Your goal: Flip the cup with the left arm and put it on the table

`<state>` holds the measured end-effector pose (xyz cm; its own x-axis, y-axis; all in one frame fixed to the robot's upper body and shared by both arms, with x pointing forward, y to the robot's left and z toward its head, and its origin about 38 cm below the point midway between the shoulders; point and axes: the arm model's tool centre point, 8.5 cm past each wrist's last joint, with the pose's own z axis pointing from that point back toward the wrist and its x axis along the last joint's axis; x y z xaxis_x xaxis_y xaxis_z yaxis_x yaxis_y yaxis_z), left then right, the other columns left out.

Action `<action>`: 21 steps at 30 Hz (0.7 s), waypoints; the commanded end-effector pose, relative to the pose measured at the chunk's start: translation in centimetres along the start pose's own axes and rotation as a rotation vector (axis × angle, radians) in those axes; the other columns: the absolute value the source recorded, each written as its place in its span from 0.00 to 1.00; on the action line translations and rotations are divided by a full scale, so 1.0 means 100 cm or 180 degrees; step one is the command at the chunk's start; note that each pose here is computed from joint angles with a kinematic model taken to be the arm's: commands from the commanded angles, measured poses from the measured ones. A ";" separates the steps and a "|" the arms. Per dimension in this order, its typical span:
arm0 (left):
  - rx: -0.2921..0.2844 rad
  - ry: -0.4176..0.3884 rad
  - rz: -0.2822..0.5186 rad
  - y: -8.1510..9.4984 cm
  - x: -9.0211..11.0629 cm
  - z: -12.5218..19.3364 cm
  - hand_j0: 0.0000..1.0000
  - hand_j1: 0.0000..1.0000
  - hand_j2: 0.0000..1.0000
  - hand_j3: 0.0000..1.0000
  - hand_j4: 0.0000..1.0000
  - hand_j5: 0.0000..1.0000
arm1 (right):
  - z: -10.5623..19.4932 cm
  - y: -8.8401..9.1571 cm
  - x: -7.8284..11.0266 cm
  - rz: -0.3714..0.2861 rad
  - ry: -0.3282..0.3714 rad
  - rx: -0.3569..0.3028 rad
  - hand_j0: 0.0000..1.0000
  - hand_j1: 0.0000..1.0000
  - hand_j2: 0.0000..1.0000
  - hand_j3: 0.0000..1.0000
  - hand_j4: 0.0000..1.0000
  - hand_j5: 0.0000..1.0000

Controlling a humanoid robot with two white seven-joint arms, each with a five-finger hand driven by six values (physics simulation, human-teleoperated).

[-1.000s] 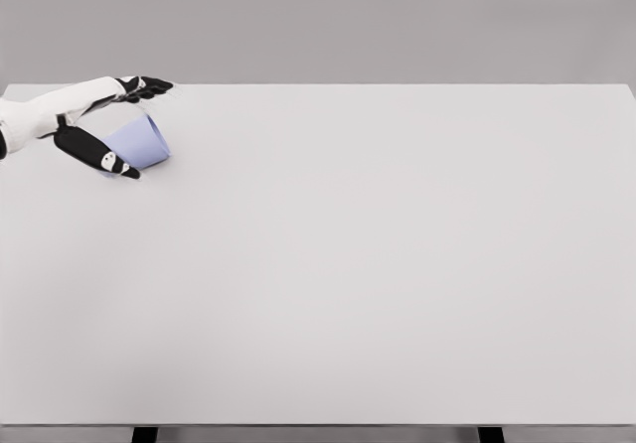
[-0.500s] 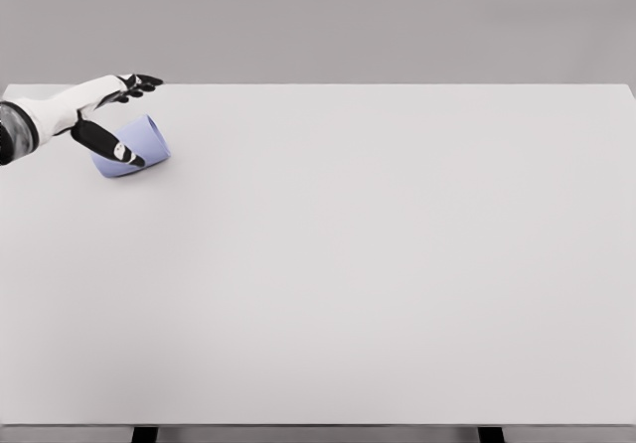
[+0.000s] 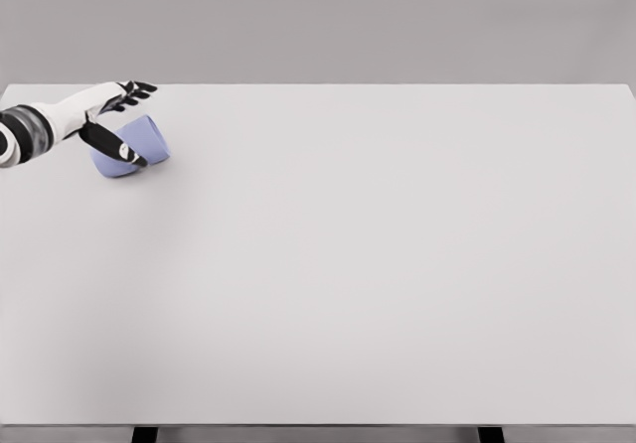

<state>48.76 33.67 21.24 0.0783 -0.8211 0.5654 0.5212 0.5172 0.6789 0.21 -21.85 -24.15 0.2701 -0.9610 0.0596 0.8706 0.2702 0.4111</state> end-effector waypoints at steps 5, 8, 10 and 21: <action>-0.0020 0.0025 -0.0011 -0.003 -0.001 -0.003 1.00 1.00 1.00 1.00 1.00 1.00 | 0.000 0.000 0.000 0.0005 -0.0003 0.0002 1.00 1.00 1.00 1.00 1.00 1.00; 0.0021 0.0079 0.0011 0.002 -0.005 -0.007 1.00 1.00 1.00 1.00 1.00 1.00 | 0.000 0.000 0.000 0.0002 0.0001 0.0002 1.00 1.00 1.00 1.00 1.00 1.00; 0.0046 0.0119 0.0009 0.004 -0.008 -0.009 1.00 1.00 1.00 1.00 1.00 1.00 | 0.000 0.000 0.000 0.0002 0.0001 0.0002 1.00 1.00 1.00 1.00 1.00 1.00; 0.0025 0.0202 0.0070 -0.004 -0.013 -0.023 1.00 1.00 1.00 1.00 1.00 1.00 | 0.000 0.000 0.000 0.0002 0.0001 0.0002 1.00 1.00 1.00 1.00 1.00 1.00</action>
<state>50.30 33.82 19.26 0.1374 -0.8228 0.5515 0.5154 0.5349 0.6696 0.21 -21.85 -24.15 0.2701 -0.9610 0.0595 0.8706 0.2701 0.4111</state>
